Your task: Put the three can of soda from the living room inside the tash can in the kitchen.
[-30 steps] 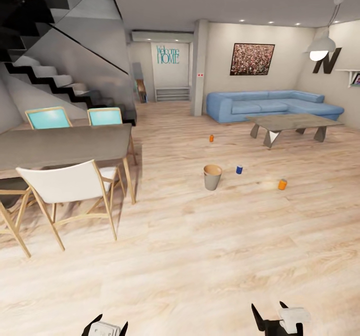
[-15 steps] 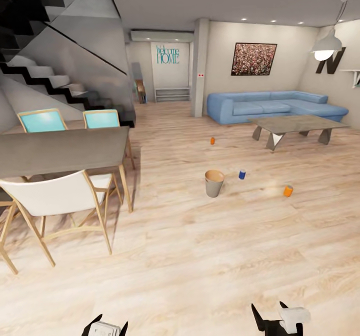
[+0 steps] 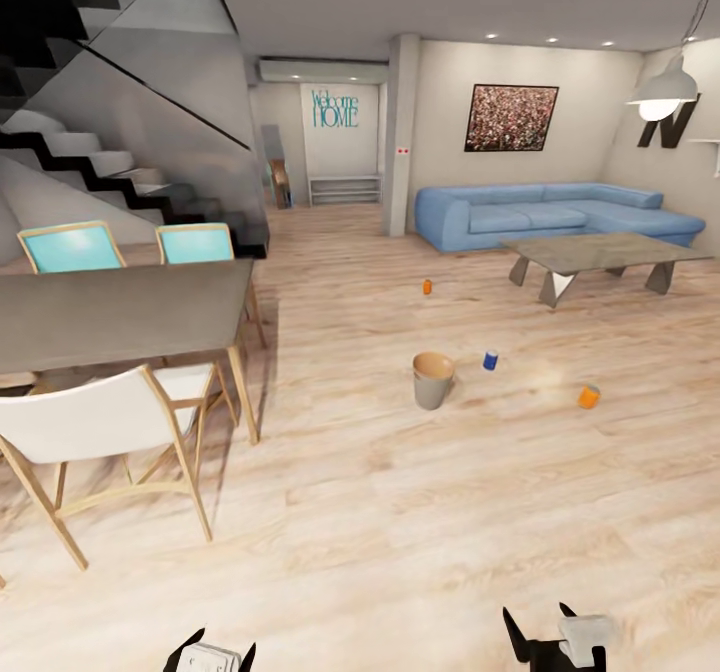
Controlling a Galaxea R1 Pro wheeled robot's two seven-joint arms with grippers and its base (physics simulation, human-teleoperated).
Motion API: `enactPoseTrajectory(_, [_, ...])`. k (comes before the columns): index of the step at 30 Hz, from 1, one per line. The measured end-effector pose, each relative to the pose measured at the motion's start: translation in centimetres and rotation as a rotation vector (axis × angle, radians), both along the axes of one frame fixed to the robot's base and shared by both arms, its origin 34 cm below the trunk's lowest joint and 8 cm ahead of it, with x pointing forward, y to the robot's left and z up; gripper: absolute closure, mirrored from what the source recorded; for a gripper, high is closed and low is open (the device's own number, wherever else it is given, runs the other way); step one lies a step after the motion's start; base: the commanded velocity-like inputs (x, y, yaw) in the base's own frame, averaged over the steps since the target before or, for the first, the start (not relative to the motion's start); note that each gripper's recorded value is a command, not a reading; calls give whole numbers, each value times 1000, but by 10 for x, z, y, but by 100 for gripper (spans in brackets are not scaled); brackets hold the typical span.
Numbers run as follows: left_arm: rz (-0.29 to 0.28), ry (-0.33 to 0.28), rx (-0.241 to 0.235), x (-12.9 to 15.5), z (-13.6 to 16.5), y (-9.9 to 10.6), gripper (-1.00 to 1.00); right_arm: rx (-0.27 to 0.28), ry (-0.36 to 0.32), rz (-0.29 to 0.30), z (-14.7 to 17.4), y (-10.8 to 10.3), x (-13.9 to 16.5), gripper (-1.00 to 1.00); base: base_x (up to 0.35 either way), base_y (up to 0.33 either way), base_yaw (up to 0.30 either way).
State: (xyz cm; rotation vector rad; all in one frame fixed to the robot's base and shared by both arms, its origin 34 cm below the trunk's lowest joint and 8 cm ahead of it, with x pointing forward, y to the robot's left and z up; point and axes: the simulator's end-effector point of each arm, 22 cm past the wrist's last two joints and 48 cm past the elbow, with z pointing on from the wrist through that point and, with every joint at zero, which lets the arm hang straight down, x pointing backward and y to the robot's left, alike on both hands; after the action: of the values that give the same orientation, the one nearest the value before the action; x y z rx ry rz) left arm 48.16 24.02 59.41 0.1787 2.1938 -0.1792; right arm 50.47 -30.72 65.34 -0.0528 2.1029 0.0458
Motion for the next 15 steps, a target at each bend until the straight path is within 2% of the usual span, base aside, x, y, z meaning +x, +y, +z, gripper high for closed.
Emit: enactPoseTrajectory(15, [0,0,0,0,0,0,-100,0,1,0,0,0,0,-100,325,0,0])
